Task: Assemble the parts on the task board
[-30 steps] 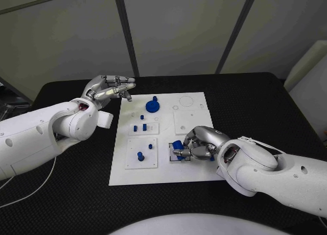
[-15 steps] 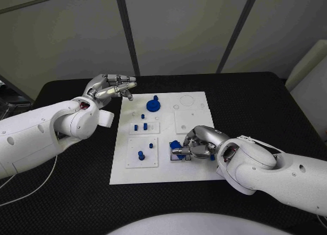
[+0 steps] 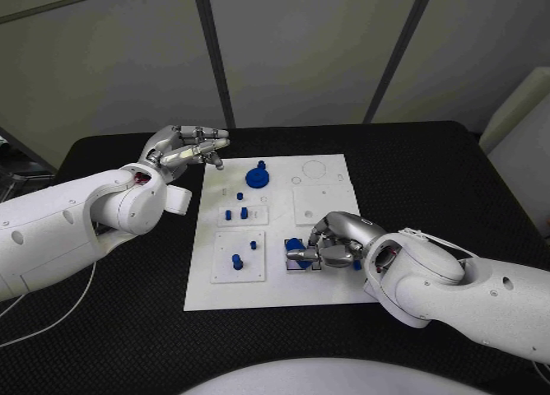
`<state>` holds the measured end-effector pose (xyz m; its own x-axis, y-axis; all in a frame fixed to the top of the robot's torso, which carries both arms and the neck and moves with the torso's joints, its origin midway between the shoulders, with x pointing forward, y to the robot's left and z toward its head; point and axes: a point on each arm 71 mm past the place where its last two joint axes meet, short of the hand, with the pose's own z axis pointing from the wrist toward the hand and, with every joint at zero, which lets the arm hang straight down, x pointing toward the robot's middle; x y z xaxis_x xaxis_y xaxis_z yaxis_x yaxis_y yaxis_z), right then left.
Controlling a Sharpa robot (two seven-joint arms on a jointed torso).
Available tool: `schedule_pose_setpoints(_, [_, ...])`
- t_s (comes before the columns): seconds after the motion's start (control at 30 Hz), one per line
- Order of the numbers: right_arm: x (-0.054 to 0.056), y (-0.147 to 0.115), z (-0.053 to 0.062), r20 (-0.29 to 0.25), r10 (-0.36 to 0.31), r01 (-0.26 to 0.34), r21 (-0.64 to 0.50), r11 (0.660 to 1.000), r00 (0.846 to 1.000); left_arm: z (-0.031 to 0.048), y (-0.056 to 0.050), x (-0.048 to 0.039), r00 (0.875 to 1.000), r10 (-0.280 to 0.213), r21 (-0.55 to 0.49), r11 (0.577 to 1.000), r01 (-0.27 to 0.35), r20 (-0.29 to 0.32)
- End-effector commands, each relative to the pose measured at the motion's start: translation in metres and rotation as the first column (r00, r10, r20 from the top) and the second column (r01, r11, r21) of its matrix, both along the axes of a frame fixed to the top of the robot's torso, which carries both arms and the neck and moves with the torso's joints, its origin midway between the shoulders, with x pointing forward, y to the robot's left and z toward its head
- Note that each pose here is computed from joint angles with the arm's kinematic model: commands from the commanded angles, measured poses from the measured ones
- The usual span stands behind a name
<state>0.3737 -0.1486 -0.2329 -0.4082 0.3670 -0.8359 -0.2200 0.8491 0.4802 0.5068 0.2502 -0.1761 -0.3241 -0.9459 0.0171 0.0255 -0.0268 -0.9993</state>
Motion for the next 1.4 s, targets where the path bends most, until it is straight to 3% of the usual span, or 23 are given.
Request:
schedule_pose_setpoints(0.03, [-0.001, 0.001, 0.002, 0.010, 0.009, -0.009, 0.010, 1.000, 1.000, 0.0011, -0.001, -0.0002, 1.000, -0.012, -0.007, 1.000, 0.012, 0.001])
schedule_pose_setpoints(0.47, [-0.011, 0.008, 0.008, 0.010, 0.056, -0.056, 0.022, 0.998, 0.998, 0.0008, 0.000, -0.0003, 1.000, -0.009, -0.006, 1.000, 0.009, 0.001])
schedule_pose_setpoints(1.0, [-0.012, 0.004, 0.008, 0.014, 0.082, -0.082, -0.031, 0.996, 0.997, 0.0000, 0.001, -0.0009, 1.000, -0.009, -0.006, 1.000, 0.009, -0.001])
schedule_pose_setpoints(1.4, [-0.009, 0.003, 0.006, 0.030, 0.066, -0.064, -0.060, 0.996, 0.997, -0.0002, 0.001, -0.0010, 1.000, -0.009, -0.006, 1.000, 0.009, -0.002])
